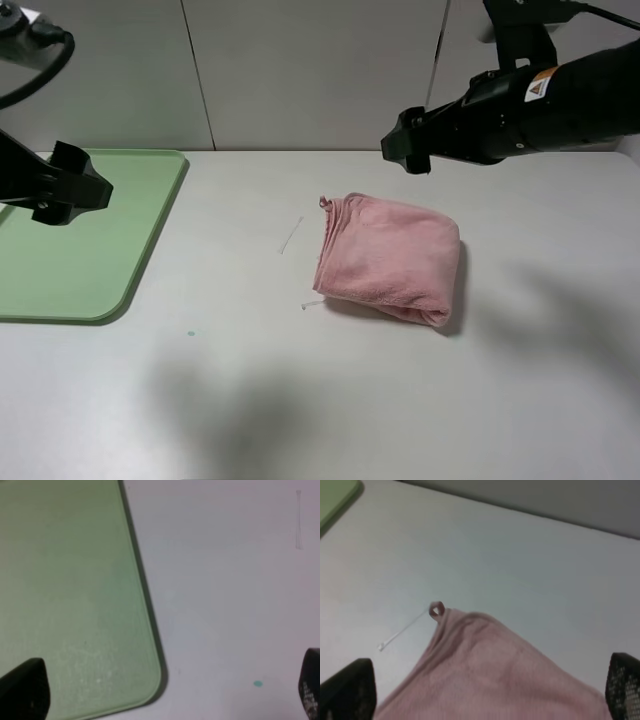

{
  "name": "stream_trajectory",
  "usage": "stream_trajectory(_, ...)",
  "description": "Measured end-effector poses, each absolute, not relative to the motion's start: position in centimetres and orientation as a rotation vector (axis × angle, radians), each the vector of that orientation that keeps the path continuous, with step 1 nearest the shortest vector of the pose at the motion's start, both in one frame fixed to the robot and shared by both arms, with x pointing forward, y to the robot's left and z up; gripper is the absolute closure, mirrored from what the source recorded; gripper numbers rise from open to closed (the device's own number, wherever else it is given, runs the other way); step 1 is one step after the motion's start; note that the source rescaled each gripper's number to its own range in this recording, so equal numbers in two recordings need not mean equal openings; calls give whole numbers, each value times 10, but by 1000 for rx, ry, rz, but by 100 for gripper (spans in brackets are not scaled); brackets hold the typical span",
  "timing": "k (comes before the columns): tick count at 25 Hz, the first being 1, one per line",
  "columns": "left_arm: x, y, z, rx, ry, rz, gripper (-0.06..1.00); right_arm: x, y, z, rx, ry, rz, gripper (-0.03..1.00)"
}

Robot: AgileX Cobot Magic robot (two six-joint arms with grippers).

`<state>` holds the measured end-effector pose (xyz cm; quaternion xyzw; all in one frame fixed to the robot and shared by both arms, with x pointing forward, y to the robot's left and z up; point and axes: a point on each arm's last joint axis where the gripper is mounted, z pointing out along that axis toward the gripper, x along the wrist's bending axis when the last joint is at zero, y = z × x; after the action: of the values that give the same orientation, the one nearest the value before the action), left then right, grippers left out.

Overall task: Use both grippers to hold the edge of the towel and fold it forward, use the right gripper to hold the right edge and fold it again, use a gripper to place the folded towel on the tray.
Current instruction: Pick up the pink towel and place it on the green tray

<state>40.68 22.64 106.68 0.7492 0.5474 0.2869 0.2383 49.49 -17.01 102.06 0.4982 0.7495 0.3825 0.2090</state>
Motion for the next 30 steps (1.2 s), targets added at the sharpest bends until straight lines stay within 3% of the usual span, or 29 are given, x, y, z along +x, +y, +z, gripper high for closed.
stream_trajectory(7, 407, 226, 1067, 2052, 1500, 786, -5, 475, -215, 999, 1529, 1975, 995, -3)
stream_trajectory(18, 407, 226, 1067, 2052, 1500, 786, -5, 436, -271, 1004, 1628, 1709, 985, -3)
stream_trajectory(30, 407, 226, 1067, 2052, 1500, 786, -5, 408, -282, 1013, 1693, 1699, 950, -3)
